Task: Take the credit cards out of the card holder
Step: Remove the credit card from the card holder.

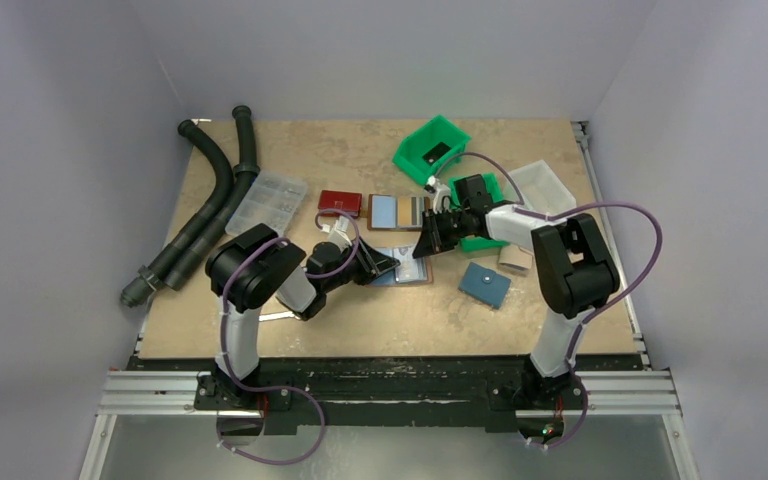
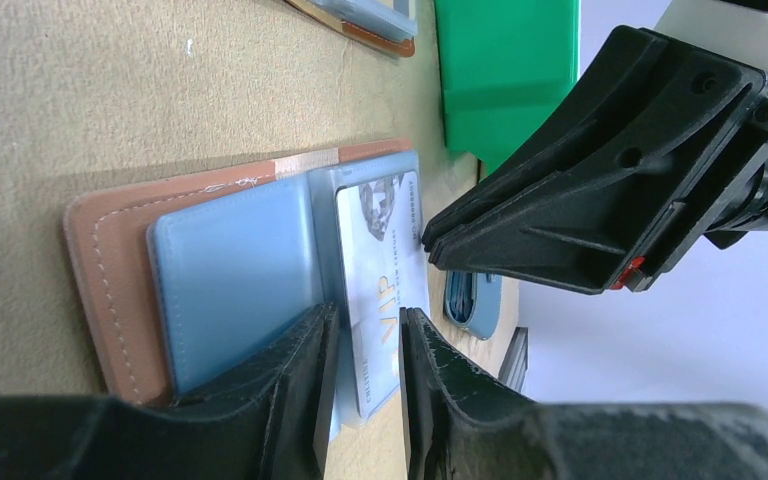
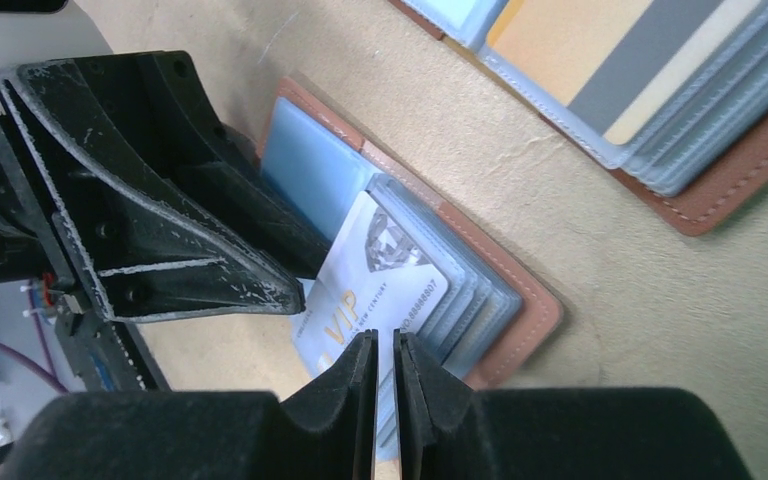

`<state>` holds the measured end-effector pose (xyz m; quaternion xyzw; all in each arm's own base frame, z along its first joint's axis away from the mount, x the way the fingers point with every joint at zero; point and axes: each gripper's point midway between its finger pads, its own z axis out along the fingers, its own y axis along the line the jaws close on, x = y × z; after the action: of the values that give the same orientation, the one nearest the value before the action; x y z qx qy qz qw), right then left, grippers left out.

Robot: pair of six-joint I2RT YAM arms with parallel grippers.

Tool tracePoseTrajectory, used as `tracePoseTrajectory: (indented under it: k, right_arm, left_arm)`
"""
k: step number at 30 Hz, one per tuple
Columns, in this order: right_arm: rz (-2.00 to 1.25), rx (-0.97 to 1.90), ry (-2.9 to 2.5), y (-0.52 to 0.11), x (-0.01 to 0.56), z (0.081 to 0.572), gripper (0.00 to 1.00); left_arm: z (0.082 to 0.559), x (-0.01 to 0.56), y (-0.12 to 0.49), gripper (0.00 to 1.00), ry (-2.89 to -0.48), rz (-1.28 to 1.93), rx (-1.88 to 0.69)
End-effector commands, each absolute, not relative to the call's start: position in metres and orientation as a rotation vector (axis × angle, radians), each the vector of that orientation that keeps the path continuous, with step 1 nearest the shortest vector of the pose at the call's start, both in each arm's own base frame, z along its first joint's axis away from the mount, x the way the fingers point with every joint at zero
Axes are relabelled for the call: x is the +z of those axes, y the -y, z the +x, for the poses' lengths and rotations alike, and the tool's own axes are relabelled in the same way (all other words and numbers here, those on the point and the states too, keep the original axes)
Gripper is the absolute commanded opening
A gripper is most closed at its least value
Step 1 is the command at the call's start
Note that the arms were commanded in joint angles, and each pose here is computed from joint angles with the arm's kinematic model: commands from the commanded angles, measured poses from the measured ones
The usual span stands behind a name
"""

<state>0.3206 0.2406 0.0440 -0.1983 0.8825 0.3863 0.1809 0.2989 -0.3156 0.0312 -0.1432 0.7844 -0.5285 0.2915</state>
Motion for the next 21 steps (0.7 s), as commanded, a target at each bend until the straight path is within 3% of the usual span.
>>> tracePoseTrajectory:
  k: [1, 21]
  right_arm:
    - [-0.604, 1.024, -2.414, -0.234, 0.066, 0.333, 0.19]
    - [-0.551, 1.122, -2.492, -0.240, 0.046, 0.322, 0.19]
  left_arm:
    - [0.293, 0.008, 0.308, 0.32, -2.161, -0.409, -1.353]
    - [0.292, 0.011, 0.310, 0.33, -2.153, -0.401, -1.371]
